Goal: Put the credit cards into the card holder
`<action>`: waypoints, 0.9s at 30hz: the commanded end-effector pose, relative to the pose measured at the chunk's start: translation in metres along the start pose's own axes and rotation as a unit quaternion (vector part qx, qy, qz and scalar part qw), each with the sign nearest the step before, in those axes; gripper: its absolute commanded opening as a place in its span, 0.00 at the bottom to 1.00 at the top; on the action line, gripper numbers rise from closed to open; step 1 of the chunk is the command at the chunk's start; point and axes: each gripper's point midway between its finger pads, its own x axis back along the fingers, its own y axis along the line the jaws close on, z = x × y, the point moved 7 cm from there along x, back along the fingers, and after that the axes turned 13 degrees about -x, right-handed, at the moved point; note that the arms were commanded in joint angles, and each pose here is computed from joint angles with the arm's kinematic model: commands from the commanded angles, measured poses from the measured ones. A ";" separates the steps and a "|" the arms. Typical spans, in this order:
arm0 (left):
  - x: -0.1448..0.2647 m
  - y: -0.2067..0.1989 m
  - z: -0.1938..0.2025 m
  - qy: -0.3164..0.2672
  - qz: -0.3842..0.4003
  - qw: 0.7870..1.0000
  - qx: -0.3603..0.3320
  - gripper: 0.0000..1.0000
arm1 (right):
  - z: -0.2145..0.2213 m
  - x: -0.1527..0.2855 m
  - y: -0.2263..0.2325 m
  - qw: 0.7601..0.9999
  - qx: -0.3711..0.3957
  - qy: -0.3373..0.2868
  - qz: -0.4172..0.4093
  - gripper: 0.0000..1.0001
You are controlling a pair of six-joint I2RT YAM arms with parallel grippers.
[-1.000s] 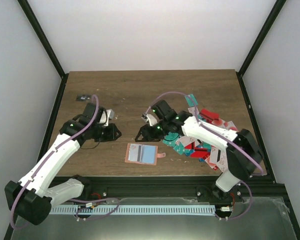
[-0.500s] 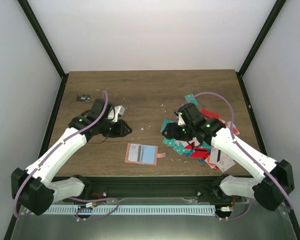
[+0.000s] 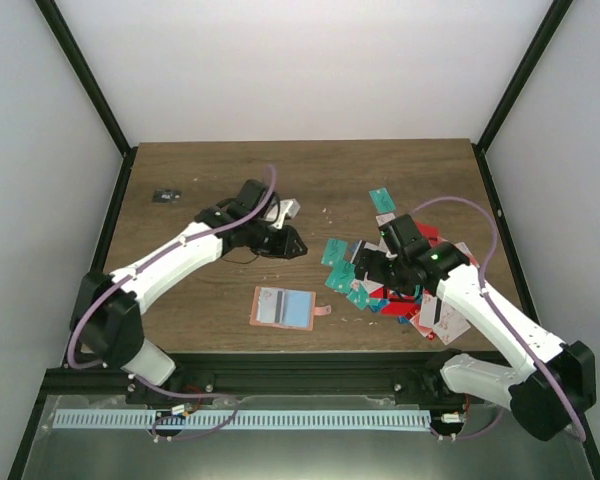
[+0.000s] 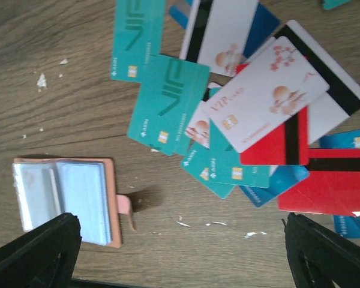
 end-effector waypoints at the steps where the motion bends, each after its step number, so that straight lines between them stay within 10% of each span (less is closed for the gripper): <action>1: -0.024 -0.007 -0.015 0.007 0.022 0.999 -0.031 0.24 | -0.003 0.002 -0.020 0.999 -0.038 0.001 0.004 0.96; 27: -0.187 -0.010 -0.037 0.171 0.097 0.977 -0.082 0.16 | -0.052 -0.057 -0.092 0.971 -0.225 0.037 -0.067 0.85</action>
